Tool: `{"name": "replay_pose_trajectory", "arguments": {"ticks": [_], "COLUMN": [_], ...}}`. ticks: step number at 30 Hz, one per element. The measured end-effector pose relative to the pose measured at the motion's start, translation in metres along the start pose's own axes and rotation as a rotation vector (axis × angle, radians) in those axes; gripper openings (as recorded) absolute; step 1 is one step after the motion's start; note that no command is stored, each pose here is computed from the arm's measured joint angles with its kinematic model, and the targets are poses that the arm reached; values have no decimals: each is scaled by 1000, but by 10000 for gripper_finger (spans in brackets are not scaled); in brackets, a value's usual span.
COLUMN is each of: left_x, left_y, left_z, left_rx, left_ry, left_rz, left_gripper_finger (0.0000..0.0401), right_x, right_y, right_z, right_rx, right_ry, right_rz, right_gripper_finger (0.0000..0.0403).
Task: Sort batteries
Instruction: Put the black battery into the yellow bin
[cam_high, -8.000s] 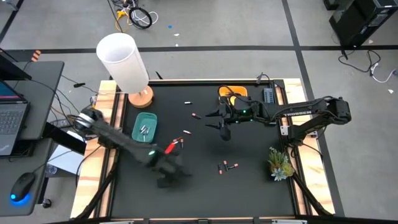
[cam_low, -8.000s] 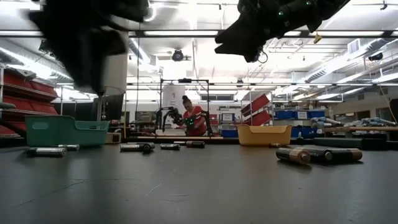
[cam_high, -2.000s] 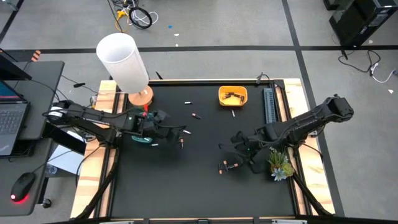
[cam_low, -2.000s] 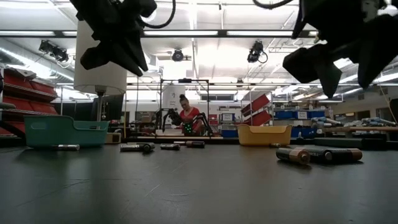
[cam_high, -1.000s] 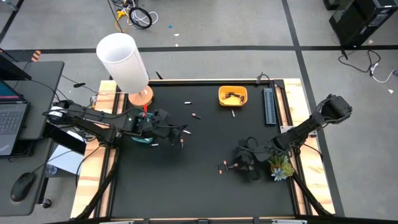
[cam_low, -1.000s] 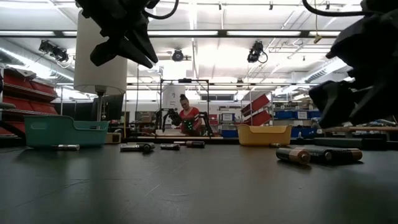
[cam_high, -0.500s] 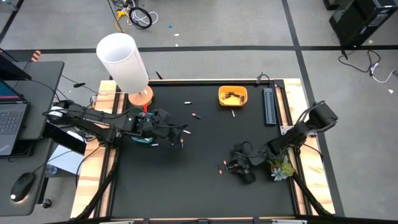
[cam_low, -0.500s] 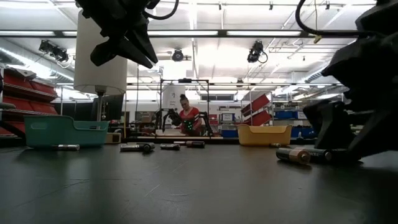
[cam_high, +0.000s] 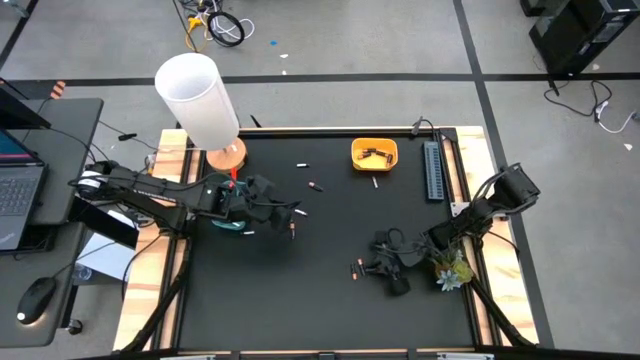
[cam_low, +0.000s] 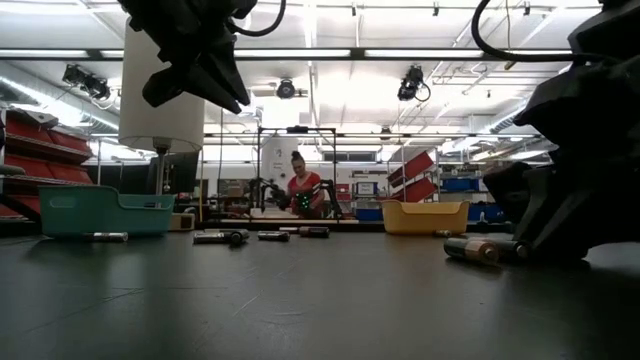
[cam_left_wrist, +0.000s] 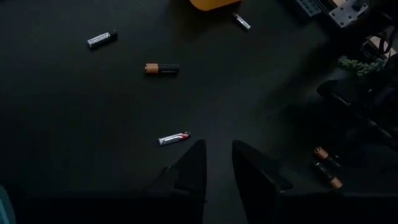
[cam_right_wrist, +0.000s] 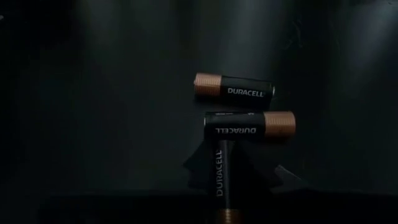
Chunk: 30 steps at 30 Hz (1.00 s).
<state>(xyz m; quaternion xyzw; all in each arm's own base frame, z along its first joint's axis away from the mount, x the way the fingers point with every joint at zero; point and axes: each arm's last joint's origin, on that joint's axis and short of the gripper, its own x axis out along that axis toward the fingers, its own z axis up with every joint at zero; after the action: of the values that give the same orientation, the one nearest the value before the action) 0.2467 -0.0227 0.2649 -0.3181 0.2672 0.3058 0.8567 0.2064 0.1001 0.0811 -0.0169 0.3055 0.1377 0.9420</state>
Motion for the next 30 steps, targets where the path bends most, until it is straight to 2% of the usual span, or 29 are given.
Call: {"name": "replay_pose_trajectory", "arguments": {"ticks": [6, 13, 23, 30], "left_x": [0, 0, 0, 0], "left_y": [0, 0, 0, 1], "left_z": [0, -1, 0, 1], "left_rx": [2, 3, 55, 52], "left_ry": [0, 27, 6, -33], "left_rz": [0, -18, -5, 22], "left_gripper_finger": [90, 90, 90, 90], "right_x": [0, -2, -13, -31], "right_y": [-2, -17, -49, -93], "right_z": [0, 4, 11, 24], "right_rx": [6, 47, -4, -49], "right_ry": [5, 4, 31, -27], "right_rz": [11, -25, -150, -337], "right_gripper_finger": [49, 49, 49, 49]}}
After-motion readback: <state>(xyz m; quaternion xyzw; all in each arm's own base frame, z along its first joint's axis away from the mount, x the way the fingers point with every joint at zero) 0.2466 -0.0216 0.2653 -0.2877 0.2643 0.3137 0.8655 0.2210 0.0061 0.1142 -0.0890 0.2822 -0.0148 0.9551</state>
